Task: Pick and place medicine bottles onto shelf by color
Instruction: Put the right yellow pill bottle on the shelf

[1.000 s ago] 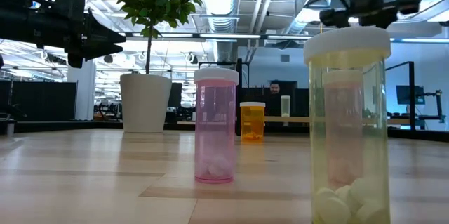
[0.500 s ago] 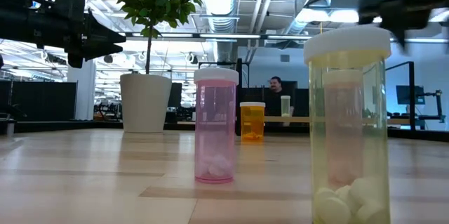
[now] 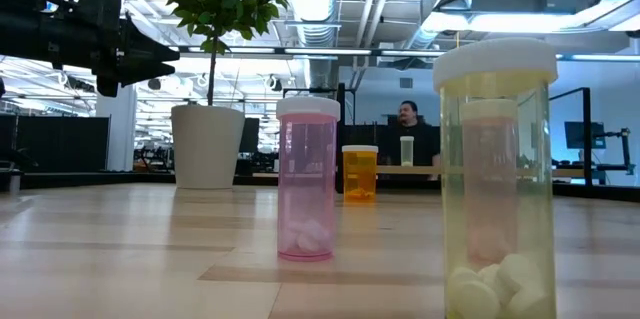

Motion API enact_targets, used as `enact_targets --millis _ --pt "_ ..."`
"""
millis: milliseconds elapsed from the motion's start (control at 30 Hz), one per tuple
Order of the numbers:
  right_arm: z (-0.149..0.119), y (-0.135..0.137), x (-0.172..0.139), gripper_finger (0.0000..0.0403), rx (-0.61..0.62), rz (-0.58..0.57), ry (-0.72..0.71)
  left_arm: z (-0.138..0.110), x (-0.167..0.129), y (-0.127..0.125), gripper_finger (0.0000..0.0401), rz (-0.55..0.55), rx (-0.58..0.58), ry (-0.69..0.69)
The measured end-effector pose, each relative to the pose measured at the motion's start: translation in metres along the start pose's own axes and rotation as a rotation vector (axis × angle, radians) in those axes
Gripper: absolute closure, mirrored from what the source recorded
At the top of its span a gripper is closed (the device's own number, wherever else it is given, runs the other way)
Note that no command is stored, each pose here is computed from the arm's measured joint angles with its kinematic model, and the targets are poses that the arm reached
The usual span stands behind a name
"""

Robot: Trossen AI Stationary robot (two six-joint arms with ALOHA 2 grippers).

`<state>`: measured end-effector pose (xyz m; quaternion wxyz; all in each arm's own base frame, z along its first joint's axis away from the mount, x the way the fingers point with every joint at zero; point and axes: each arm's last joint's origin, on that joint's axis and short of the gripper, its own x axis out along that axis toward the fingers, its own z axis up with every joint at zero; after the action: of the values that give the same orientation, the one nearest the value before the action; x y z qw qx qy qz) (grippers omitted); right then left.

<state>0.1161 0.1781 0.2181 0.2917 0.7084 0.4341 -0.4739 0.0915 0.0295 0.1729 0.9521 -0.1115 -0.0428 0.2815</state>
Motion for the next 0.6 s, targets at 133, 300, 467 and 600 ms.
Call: enact_targets --millis 133,300,467,600 --pt "-0.015 -0.005 0.020 0.0143 0.021 0.024 0.037 0.000 0.000 0.000 0.0220 0.000 0.000 0.000" --pt "-0.026 -0.001 0.038 0.0143 0.023 0.037 0.072 0.000 0.000 0.000 0.0220 0.000 0.000 0.000" --pt "-0.033 0.000 0.052 0.0143 0.001 0.039 0.095 0.000 0.000 0.000 0.0220 0.000 0.000 0.000" --pt "-0.037 0.000 0.064 0.0143 -0.008 0.019 0.107 0.000 0.000 0.000 0.0220 0.000 0.000 0.000"
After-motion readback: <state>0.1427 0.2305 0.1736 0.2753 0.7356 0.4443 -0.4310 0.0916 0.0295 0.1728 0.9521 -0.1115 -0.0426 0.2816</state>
